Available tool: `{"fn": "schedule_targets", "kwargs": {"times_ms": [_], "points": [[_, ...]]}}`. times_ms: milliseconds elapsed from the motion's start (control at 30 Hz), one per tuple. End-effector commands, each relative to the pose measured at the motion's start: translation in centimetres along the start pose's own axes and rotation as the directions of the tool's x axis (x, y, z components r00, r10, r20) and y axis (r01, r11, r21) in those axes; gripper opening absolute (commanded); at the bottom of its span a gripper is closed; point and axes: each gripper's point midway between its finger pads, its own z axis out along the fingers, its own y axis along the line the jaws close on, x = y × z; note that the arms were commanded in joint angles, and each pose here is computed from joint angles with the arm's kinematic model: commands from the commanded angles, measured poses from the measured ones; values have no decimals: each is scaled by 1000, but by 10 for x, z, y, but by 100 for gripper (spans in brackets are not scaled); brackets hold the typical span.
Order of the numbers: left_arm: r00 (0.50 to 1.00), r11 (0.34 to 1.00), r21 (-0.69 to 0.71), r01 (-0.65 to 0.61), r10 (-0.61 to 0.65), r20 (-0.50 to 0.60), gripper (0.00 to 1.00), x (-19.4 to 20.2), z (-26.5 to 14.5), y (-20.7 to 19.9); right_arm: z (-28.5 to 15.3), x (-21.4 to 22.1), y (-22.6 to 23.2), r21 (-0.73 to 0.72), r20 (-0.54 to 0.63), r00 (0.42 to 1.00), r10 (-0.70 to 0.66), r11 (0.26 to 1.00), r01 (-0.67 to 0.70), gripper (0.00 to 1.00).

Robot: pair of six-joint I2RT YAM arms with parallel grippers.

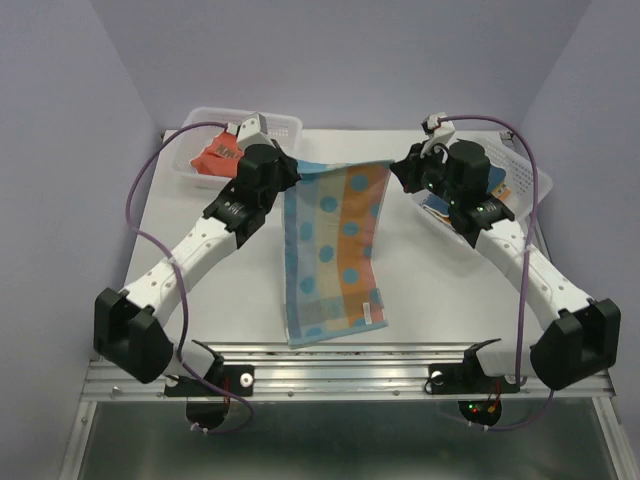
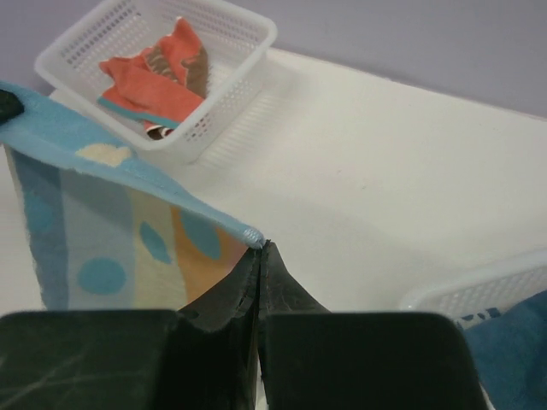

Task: Fold and stack the towels
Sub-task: Flatten out the crumpled towel, then fold the towel

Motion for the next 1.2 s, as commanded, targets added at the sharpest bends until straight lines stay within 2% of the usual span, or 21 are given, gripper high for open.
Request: {"fn": "schedule_targets", "kwargs": {"times_ms": [0, 167, 200, 467, 667, 700, 767, 867, 1000, 1033, 1067, 1167], "points": [[998, 994, 84, -67, 66, 12, 0, -12, 57, -6, 31, -45, -20, 80, 156, 982, -107, 992, 96, 1], [991, 986, 150, -78, 92, -94, 0, 0, 121, 3, 84, -17, -44, 103, 88, 982, -165, 982, 155, 1], [985, 989, 125, -82, 100, -139, 0, 17, 136, 15, 90, -21, -46, 108, 99, 978, -184, 979, 173, 1], [980, 992, 93, -86, 101, -169, 0, 31, 161, 29, 120, 9, -63, 99, 33, 976, -214, 973, 210, 1], [978, 993, 89, -75, 91, -190, 0, 38, 141, 36, 100, 24, -45, 8, -2, 980, -201, 980, 201, 1], [980, 992, 101, -69, 87, -179, 0, 32, 133, 32, 95, 39, -38, -33, -31, 983, -180, 983, 179, 1], [974, 995, 90, -51, 70, -217, 0, 48, 123, 41, 81, 40, -28, -68, -33, 986, -161, 985, 158, 1], [965, 996, 87, -32, 54, -256, 0, 66, 104, 50, 64, 67, -11, -140, -91, 990, -111, 985, 98, 1], [957, 997, 80, 2, 22, -289, 0, 86, 77, 59, 36, 91, 5, -127, -148, 984, -101, 988, 83, 1], [962, 996, 85, 21, 3, -272, 0, 80, 66, 55, 31, 98, 15, -141, -157, 981, -111, 986, 89, 1], [954, 998, 57, 22, -4, -299, 0, 97, 58, 69, 25, 113, 18, -132, -190, 979, -80, 990, 55, 1], [949, 998, 43, 49, -33, -312, 0, 112, 31, 78, 6, 127, 29, -135, -207, 977, -61, 990, 34, 1]]}}
